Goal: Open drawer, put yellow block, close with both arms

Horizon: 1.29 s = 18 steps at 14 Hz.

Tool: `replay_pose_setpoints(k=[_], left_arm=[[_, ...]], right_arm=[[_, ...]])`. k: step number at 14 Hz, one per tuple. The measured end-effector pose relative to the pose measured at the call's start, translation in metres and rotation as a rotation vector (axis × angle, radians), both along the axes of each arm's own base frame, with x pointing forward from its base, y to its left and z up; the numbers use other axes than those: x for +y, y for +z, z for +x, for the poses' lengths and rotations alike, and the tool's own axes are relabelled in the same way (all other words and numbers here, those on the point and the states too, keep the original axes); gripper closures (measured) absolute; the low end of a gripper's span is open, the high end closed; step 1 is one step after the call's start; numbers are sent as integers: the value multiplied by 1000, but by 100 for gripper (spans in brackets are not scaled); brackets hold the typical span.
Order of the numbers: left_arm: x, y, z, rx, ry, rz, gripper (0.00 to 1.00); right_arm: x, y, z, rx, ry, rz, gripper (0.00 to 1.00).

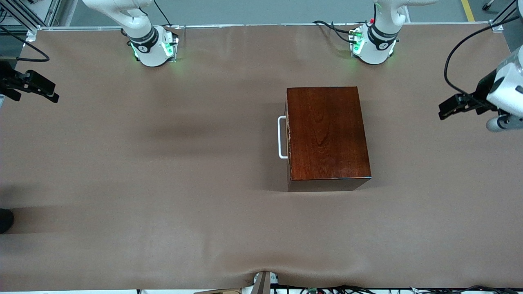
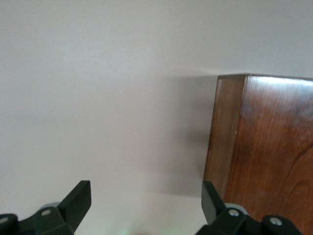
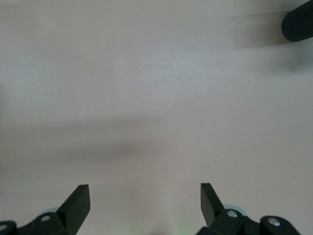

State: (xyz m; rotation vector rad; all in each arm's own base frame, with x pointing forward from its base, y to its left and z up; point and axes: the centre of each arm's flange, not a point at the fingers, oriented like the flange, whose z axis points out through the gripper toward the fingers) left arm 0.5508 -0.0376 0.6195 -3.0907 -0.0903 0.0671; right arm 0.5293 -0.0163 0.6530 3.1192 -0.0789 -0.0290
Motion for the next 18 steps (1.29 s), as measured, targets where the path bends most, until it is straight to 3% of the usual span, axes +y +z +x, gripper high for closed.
replay_pose_setpoints(k=[7, 15, 18], left_arm=[[-3, 33, -52, -47, -67, 12, 0], [-5, 36, -54, -54, -71, 10, 0], [-10, 35, -52, -37, -67, -41, 0]], right_arm=[[-3, -1, 0, 3, -6, 0, 0], [-16, -1, -2, 10, -32, 1, 0], [-25, -1, -2, 10, -49, 1, 0]])
